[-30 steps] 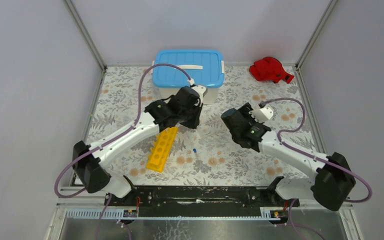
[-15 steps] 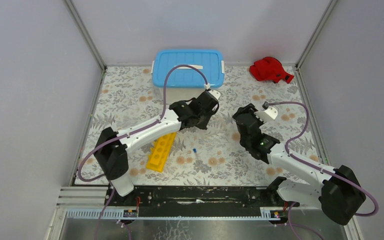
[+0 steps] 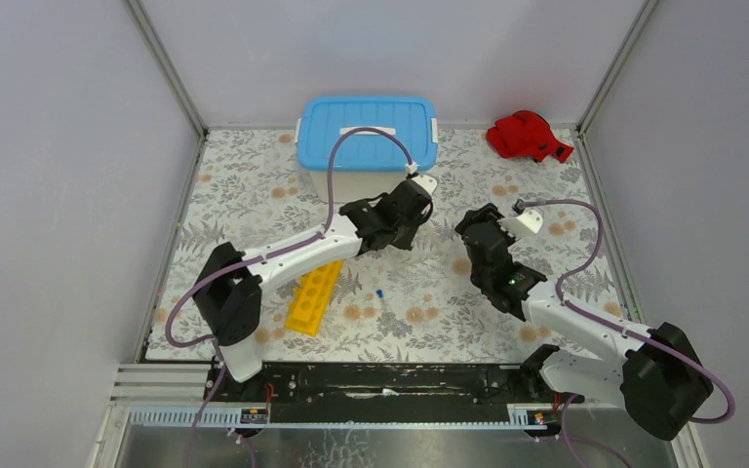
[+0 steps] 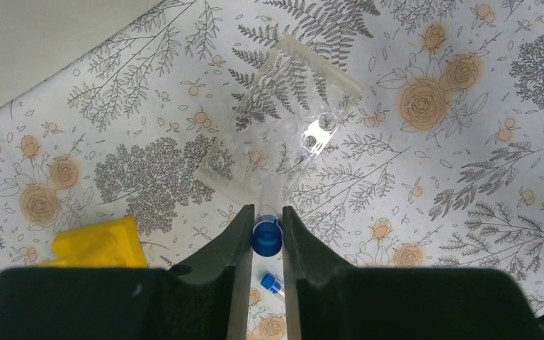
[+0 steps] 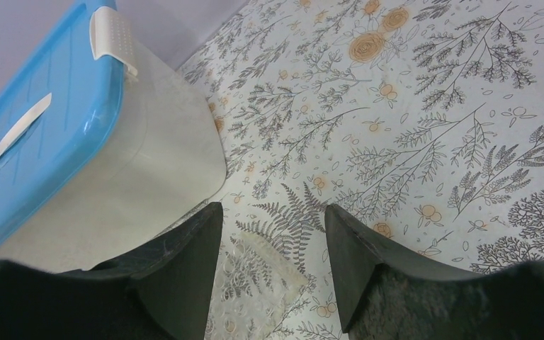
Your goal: Organize the chemistry lab equipment
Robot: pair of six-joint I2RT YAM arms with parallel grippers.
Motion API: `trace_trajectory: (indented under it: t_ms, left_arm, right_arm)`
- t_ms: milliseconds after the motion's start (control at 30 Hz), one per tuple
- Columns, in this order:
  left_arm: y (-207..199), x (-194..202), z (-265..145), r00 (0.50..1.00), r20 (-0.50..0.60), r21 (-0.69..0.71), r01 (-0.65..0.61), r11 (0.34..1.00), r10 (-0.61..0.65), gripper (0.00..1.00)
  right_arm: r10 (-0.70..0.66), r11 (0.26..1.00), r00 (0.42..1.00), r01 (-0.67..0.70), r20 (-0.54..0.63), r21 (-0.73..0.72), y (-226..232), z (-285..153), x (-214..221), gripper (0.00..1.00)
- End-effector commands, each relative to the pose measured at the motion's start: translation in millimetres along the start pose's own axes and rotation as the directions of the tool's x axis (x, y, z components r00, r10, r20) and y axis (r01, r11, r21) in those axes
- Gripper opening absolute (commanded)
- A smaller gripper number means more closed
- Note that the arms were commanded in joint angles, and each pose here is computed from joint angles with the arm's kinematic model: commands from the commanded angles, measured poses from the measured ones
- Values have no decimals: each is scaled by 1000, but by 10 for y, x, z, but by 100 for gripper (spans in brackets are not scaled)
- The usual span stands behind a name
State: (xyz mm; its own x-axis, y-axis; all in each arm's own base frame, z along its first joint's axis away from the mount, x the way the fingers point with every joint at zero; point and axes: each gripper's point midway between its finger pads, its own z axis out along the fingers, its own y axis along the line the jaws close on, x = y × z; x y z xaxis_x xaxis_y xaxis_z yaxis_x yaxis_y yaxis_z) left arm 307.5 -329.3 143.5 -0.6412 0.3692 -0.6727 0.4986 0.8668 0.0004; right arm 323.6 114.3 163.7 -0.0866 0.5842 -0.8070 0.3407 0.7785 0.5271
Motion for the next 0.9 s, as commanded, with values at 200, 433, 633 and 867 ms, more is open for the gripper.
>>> trace_trajectory:
  t_ms: [200, 433, 633, 867]
  left_arm:
    - [-16, 81, 256, 1000, 21, -19, -5, 1000, 6, 0]
    - [12, 120, 319, 1000, 26, -33, -3, 999, 4, 0]
    - [19, 146, 364, 1000, 26, -40, -2, 999, 3, 0]
    - [25, 196, 401, 1000, 13, -46, -9, 999, 9, 0]
  right_arm:
    - [34, 999, 999, -34, 24, -22, 22, 20, -91, 62]
    - [31, 999, 999, -30, 15, -21, -10, 34, -58, 62]
    - [30, 999, 999, -30, 11, -19, -37, 43, -50, 62]
    - [34, 999, 999, -34, 5, -18, -54, 56, -30, 62]
